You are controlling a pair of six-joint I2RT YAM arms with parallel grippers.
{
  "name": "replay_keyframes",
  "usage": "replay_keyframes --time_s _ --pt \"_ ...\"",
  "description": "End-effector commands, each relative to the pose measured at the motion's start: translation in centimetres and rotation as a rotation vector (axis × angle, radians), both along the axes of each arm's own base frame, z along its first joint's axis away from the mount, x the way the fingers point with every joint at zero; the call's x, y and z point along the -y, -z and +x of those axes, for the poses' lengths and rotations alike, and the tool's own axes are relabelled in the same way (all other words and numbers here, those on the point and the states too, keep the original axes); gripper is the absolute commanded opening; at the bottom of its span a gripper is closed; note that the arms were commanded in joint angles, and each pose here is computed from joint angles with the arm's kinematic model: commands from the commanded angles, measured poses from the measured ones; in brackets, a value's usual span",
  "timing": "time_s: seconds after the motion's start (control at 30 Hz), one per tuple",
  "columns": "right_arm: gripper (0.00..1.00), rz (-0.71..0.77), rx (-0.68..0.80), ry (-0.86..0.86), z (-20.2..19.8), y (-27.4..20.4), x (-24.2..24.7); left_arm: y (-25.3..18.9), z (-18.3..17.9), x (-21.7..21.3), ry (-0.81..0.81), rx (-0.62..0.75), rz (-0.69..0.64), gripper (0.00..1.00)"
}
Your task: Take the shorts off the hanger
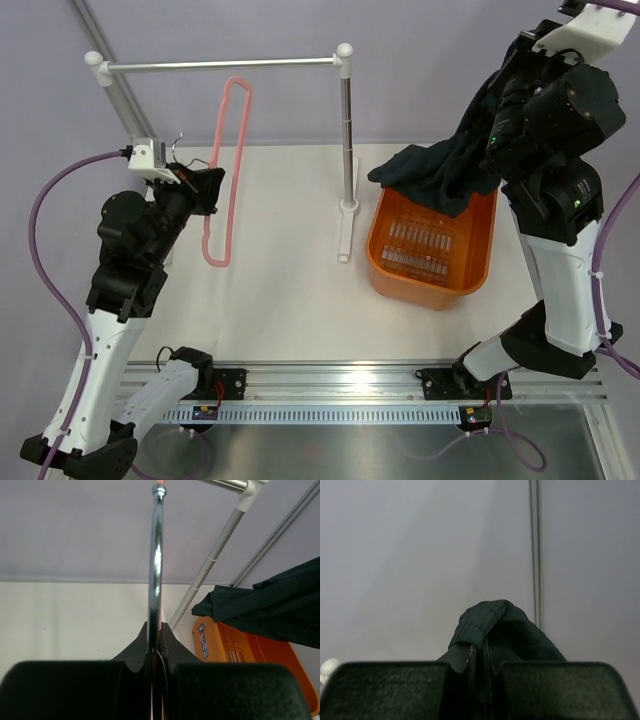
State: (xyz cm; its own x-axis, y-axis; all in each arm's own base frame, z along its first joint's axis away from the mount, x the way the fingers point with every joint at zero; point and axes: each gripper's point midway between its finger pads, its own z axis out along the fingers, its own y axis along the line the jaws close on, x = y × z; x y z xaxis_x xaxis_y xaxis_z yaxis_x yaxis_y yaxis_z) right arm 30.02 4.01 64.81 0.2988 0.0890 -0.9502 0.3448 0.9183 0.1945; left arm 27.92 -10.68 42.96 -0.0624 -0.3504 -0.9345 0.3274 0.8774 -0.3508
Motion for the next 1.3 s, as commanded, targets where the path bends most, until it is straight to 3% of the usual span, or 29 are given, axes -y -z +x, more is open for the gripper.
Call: replay_keyframes --time_s 0.0,0.37,0.53,0.7,0.77,0.83,0.87,0.97,1.07,1.27 --pt "0.00 0.016 -0.047 -0.100 2.7 2.9 -2.7 -1.1 -1.0 0.2 0.032 0.059 0.008 0.00" --pt "0.00 0.003 -0.213 -0.282 7.0 9.9 -8.3 1.0 -1.1 0.5 0.046 0.015 0.019 0.00" --pt "0.00 0.073 -0.298 -0.194 7.4 14.7 -5.7 2.0 -1.2 0.1 0.031 -0.017 0.043 0.00" --pt "0.03 0.177 -0.442 -0.115 7.1 23.2 -2.3 3.2 -1.7 0.1 0.042 -0.077 0.071 0.00" --pt "0.20 0.192 -0.485 -0.101 6.2 25.8 -1.9 3.5 -1.9 0.0 0.043 -0.090 0.084 0.00" --pt "0.45 0.212 -0.500 -0.104 5.4 26.7 -1.7 4.0 -1.8 -0.2 0.033 -0.115 0.101 0.00" --pt "0.66 0.224 -0.522 -0.108 5.2 27.9 -1.9 4.3 -1.8 -0.2 0.036 -0.127 0.107 0.00" --pt "0.90 0.249 -0.517 -0.176 4.3 28.1 -2.6 4.9 -1.6 0.3 0.063 -0.164 0.132 0.00" --pt "0.96 0.263 -0.504 -0.223 3.5 27.6 -3.0 4.6 -1.1 1.1 0.106 -0.182 0.152 0.00" --pt "0.97 0.282 -0.477 -0.342 1.8 26.1 -4.1 3.4 0.5 3.1 0.206 -0.223 0.193 0.00"
